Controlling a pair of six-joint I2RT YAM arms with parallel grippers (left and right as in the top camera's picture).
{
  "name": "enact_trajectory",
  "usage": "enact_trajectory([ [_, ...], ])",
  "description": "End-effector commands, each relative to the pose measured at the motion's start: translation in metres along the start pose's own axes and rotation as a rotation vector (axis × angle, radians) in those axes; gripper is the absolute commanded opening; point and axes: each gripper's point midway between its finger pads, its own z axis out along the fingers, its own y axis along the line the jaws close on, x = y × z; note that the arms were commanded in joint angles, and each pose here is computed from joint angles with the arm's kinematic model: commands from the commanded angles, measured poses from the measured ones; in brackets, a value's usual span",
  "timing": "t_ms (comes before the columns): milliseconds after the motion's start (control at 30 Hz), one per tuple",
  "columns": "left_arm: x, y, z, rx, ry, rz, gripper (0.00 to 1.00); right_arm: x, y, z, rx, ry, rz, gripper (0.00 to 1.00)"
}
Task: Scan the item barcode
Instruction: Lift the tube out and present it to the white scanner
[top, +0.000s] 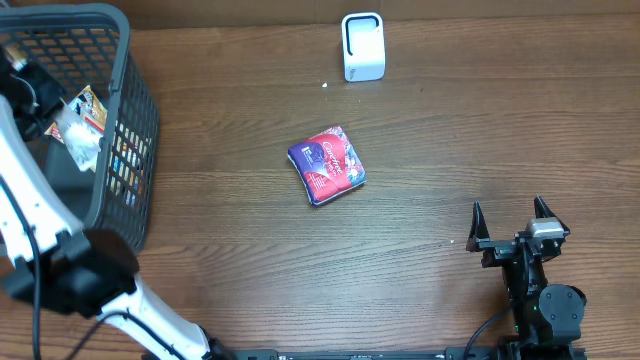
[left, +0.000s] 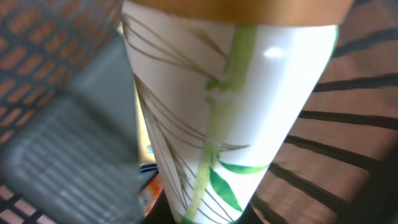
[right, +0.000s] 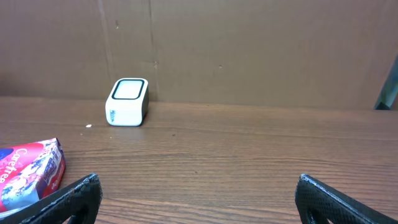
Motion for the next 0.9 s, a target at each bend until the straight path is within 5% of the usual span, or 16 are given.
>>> enact_trajectory([
  [0,-0.003,-0.054,-0.088,0.229,-0.165,0.086,0.04,0.002,-0.002,0.000,0.012,-0.003,-0.001,1.00],
  [167,0.034,-0.119,-0.141,0.428,-0.182,0.216,0.04,0.002,-0.002,0.000,0.012,-0.003,-0.001,1.00],
  [333,0.098,-0.191,-0.146,0.548,-0.060,0.390,0.04,0.002,-0.002,0.000,0.012,-0.003,-0.001,1.00],
  [867,0.330,-0.311,-0.008,0.372,0.496,0.679,0.04,0.002,-0.002,0.000,0.012,-0.003,0.000,1.00],
])
